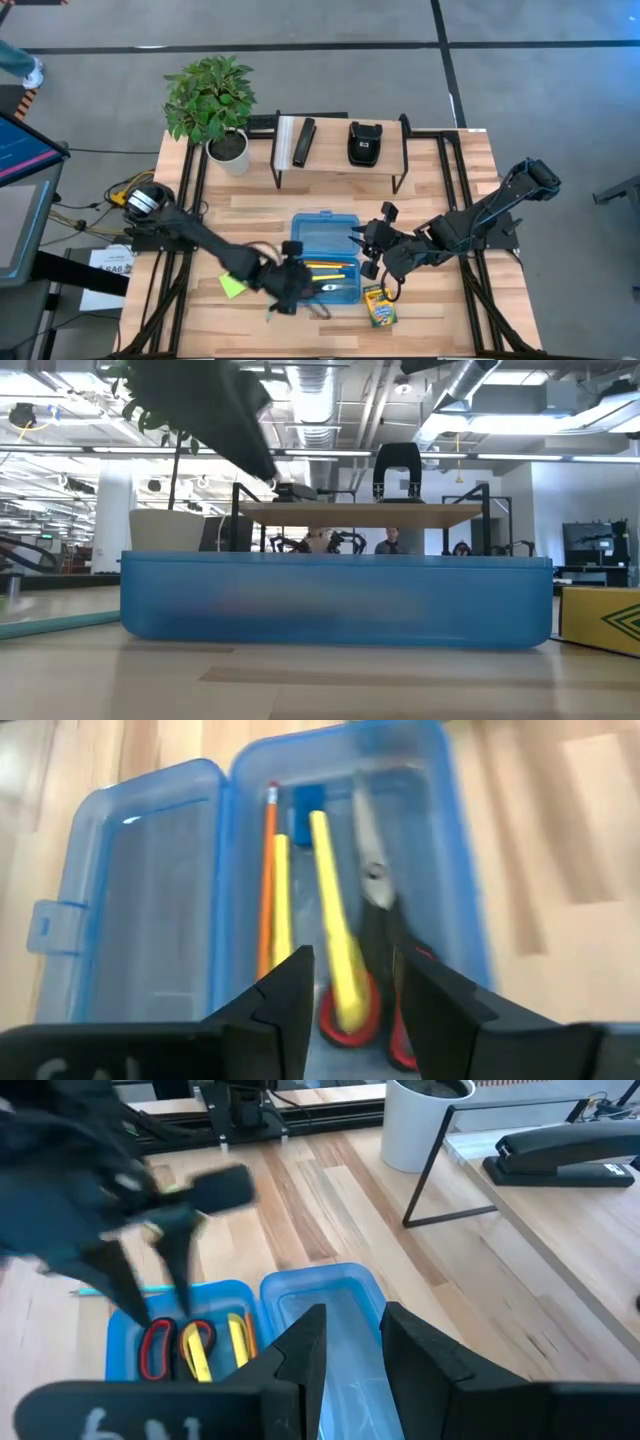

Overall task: Pack school essentials
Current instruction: Put the light blue pencil into the supply box, then put the sticky note into the supply box

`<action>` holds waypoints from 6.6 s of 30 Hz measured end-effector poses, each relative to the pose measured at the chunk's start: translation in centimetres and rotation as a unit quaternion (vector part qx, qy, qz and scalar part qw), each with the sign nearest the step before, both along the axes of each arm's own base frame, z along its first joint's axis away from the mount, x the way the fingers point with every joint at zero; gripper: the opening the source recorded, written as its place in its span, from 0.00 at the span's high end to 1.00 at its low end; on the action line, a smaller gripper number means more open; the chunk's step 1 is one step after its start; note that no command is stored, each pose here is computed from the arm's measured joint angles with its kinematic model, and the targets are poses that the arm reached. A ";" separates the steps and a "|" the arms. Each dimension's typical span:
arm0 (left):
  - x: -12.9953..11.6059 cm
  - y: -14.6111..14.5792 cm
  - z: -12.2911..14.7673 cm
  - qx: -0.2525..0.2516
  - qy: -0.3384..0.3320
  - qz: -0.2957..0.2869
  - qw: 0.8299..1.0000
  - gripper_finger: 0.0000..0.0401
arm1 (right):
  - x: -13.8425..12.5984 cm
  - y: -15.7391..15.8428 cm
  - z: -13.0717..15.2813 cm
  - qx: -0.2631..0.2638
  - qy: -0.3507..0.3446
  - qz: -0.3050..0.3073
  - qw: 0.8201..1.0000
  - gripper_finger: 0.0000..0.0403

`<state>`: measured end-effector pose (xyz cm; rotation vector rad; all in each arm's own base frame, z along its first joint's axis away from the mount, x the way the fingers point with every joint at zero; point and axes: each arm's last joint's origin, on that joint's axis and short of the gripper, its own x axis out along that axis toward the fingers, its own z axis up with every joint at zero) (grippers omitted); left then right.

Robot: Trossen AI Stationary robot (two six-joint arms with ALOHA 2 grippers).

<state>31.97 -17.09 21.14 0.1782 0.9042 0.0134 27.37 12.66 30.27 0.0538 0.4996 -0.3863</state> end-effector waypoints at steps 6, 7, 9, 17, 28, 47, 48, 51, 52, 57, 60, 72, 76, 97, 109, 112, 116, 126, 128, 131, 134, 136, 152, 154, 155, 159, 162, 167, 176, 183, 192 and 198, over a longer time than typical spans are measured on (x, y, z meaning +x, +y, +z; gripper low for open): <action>-4.2 -2.4 -0.7 0.014 -0.024 0.026 0.999 0.69 | 0.0 0.0 0.0 0.008 -0.003 -0.005 1.000 0.71; -4.9 -2.6 -0.9 0.009 -0.027 0.034 0.999 0.69 | 0.0 0.0 0.0 0.009 -0.003 -0.006 1.000 0.71; -6.1 -2.9 -1.3 -0.013 -0.028 0.057 0.998 0.69 | 0.0 0.0 0.0 0.010 -0.003 -0.006 1.000 0.71; -8.1 -2.7 -3.4 -0.144 -0.010 0.210 0.967 0.69 | 0.2 -0.3 0.0 0.011 -0.004 -0.011 1.000 0.71; -8.3 -1.9 -5.3 -0.173 0.008 0.295 0.940 0.69 | 0.2 -0.3 0.0 0.012 -0.005 -0.013 1.000 0.71; -6.7 -0.9 -7.8 -0.183 0.065 0.329 0.924 0.69 | 0.3 -0.4 0.0 0.014 -0.006 -0.015 1.000 0.71; -6.8 -0.7 -7.9 -0.178 0.071 0.333 0.923 0.69 | 0.3 -0.4 0.0 0.014 -0.006 -0.015 1.000 0.71; -7.1 -0.3 -7.9 -0.166 0.085 0.354 0.917 0.70 | 0.3 -0.4 0.0 0.014 -0.006 -0.015 1.000 0.71; -7.2 -0.1 -7.9 -0.162 0.091 0.359 0.915 0.71 | 0.3 -0.4 0.0 0.013 -0.006 -0.014 1.000 0.71; -7.5 0.1 -8.0 -0.157 0.105 0.363 0.912 0.78 | 0.3 -0.4 0.0 0.013 -0.005 -0.014 1.000 0.71; -7.4 0.1 -8.1 -0.155 0.109 0.358 0.914 0.83 | 0.3 -0.5 0.0 0.012 -0.005 -0.015 1.000 0.71; -7.3 0.7 -7.6 -0.146 0.118 0.333 0.924 0.99 | 0.3 -0.5 0.0 0.011 -0.004 -0.014 1.000 0.71; -7.5 0.8 -6.8 -0.152 0.109 0.332 0.925 1.00 | 0.3 -0.6 -0.1 0.011 -0.004 -0.016 1.000 0.71; -5.3 -0.8 0.1 -0.079 0.055 0.173 0.980 1.00 | 0.3 -0.7 -0.1 0.010 -0.002 -0.017 1.000 0.71; 0.7 1.6 0.5 -0.118 -0.009 0.045 0.992 1.00 | 0.3 -0.9 -0.2 0.008 0.003 -0.020 1.000 0.71; 1.9 1.7 -0.4 -0.125 -0.005 0.024 0.992 1.00 | 0.3 -0.9 -0.3 0.005 0.008 -0.021 1.000 0.71; 3.5 1.1 -1.0 -0.129 0.001 -0.003 0.992 1.00 | 0.4 -1.1 -0.2 0.006 0.007 -0.024 1.000 0.71; 7.0 -0.3 -2.6 -0.099 0.039 -0.047 0.993 1.00 | 0.3 -1.0 -0.2 0.006 0.007 -0.023 1.000 0.71; 7.7 -0.2 -3.2 -0.100 0.039 -0.044 0.993 1.00 | 0.3 -0.9 -0.3 0.005 0.009 -0.021 1.000 0.71; 8.0 0.5 -3.6 -0.099 0.045 -0.031 0.994 1.00 | 0.2 -0.9 -0.3 0.006 0.009 -0.020 1.000 0.71; 7.8 0.9 -4.0 -0.093 0.062 -0.010 0.994 0.98 | 0.3 -0.9 -0.3 0.006 0.009 -0.020 1.000 0.71; 8.0 1.0 -3.9 -0.097 0.054 -0.012 0.994 0.95 | 0.2 -0.9 -0.3 0.005 0.011 -0.020 1.000 0.71; 5.6 0.2 0.5 -0.057 0.030 -0.021 0.998 0.61 | 0.3 -0.9 -0.3 0.004 0.010 -0.020 1.000 0.71; 4.3 -0.3 2.0 -0.036 0.007 -0.020 0.999 0.60 | 0.3 -0.9 -0.3 0.004 0.011 -0.020 1.000 0.71; 3.5 -0.5 2.7 -0.028 -0.006 -0.019 0.999 0.60 | 0.2 -0.9 -0.3 0.003 0.012 -0.020 1.000 0.71; -0.1 -0.5 4.4 -0.009 -0.049 0.001 0.999 0.60 | 0.2 -0.9 -0.3 0.003 0.012 -0.018 1.000 0.71; -2.9 0.2 4.4 -0.014 -0.084 0.022 0.996 0.60 | 0.2 -0.8 -0.3 0.003 0.012 -0.018 1.000 0.71; -7.5 1.7 3.7 -0.066 -0.151 0.055 0.985 0.60 | 0.3 -1.0 -0.2 0.005 0.009 -0.021 1.000 0.71; -12.9 3.7 2.2 -0.138 -0.188 0.107 0.967 0.60 | 0.6 -1.7 -0.2 0.007 0.005 -0.035 0.999 0.71; -13.9 3.6 1.7 -0.138 -0.186 0.108 0.967 0.60 | 0.8 -2.0 -0.2 0.007 0.003 -0.040 0.999 0.71; -14.2 3.5 1.3 -0.134 -0.174 0.114 0.969 0.60 | 3.4 -1.6 -3.6 -0.032 0.050 -0.037 0.998 0.71; -16.2 2.6 1.0 -0.108 -0.176 0.122 0.971 0.60 | 5.8 -2.4 -6.6 -0.029 0.086 -0.031 0.995 0.71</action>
